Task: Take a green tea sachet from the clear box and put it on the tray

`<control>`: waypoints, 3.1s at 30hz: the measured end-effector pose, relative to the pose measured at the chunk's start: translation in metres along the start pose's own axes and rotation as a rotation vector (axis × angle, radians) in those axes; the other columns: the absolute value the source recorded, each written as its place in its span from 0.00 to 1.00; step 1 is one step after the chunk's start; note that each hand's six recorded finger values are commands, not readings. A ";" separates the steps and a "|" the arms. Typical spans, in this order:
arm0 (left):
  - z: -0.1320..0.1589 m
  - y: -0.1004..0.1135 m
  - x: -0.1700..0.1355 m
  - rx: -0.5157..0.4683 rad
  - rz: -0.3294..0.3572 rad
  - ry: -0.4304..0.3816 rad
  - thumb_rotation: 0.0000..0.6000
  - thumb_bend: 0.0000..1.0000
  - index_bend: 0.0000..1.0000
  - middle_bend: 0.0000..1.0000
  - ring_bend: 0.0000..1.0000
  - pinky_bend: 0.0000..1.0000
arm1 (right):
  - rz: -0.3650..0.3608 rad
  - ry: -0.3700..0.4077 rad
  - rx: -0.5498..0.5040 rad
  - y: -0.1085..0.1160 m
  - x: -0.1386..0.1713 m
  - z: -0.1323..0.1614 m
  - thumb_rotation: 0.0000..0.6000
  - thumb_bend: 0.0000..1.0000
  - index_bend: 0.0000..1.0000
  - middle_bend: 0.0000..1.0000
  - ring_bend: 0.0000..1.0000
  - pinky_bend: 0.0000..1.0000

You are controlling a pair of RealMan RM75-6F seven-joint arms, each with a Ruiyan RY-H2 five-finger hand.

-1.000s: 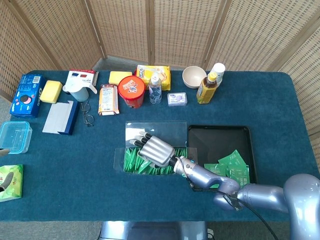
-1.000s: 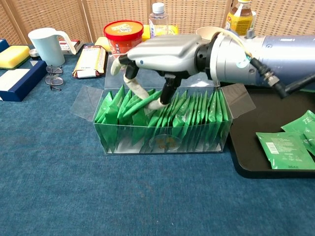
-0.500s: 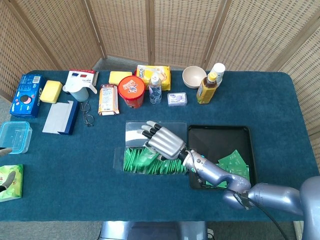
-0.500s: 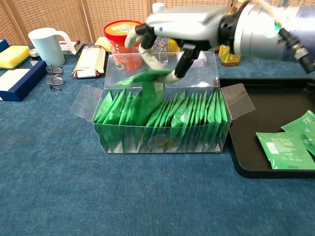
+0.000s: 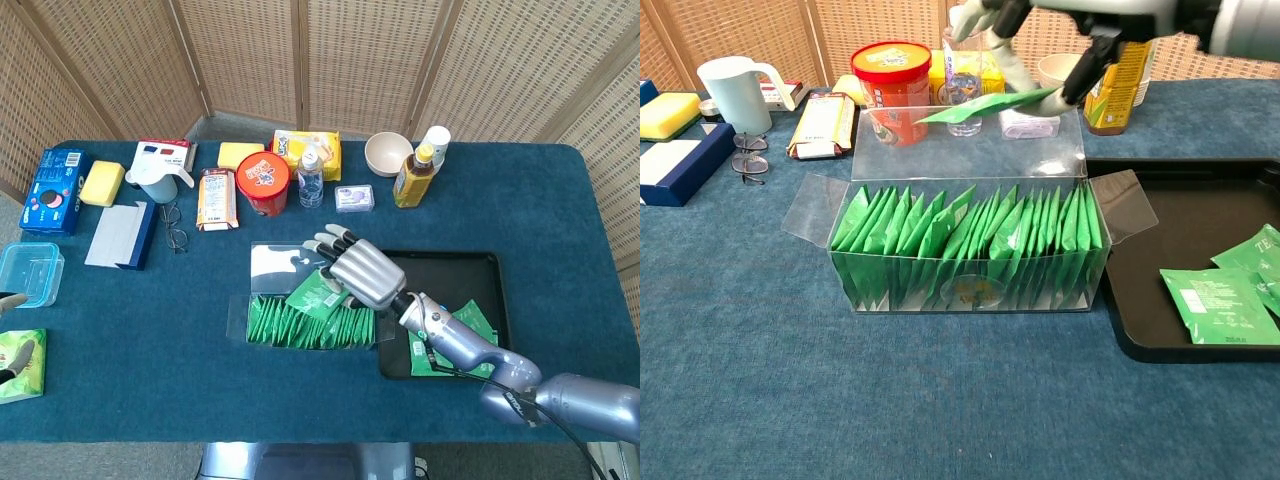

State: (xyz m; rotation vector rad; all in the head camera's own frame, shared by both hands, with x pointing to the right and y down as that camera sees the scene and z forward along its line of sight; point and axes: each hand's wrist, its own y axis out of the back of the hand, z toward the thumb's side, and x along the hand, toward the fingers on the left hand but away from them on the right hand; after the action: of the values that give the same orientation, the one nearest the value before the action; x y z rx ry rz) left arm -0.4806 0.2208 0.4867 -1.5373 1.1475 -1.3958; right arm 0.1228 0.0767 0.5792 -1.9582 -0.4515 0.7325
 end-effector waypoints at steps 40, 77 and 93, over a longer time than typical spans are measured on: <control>0.006 0.005 0.000 0.002 0.011 -0.012 1.00 0.31 0.24 0.25 0.20 0.30 | 0.176 -0.313 0.075 -0.043 0.142 -0.094 1.00 0.39 0.39 0.11 0.06 0.07; 0.009 0.008 0.001 -0.002 0.020 -0.022 1.00 0.31 0.24 0.25 0.20 0.30 | 0.141 -0.385 0.116 -0.027 0.148 -0.113 0.99 0.13 0.00 0.00 0.00 0.00; 0.001 -0.001 -0.011 0.016 -0.036 0.026 1.00 0.31 0.24 0.25 0.20 0.30 | 0.028 -0.523 0.073 -0.005 0.171 -0.123 1.00 0.25 0.00 0.01 0.00 0.00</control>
State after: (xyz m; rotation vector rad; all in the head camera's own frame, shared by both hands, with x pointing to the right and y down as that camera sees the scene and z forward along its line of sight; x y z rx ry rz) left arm -0.4795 0.2313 0.4838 -1.5403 1.1266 -1.4492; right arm 0.3322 0.0978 0.5758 -1.6947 -0.6978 1.2685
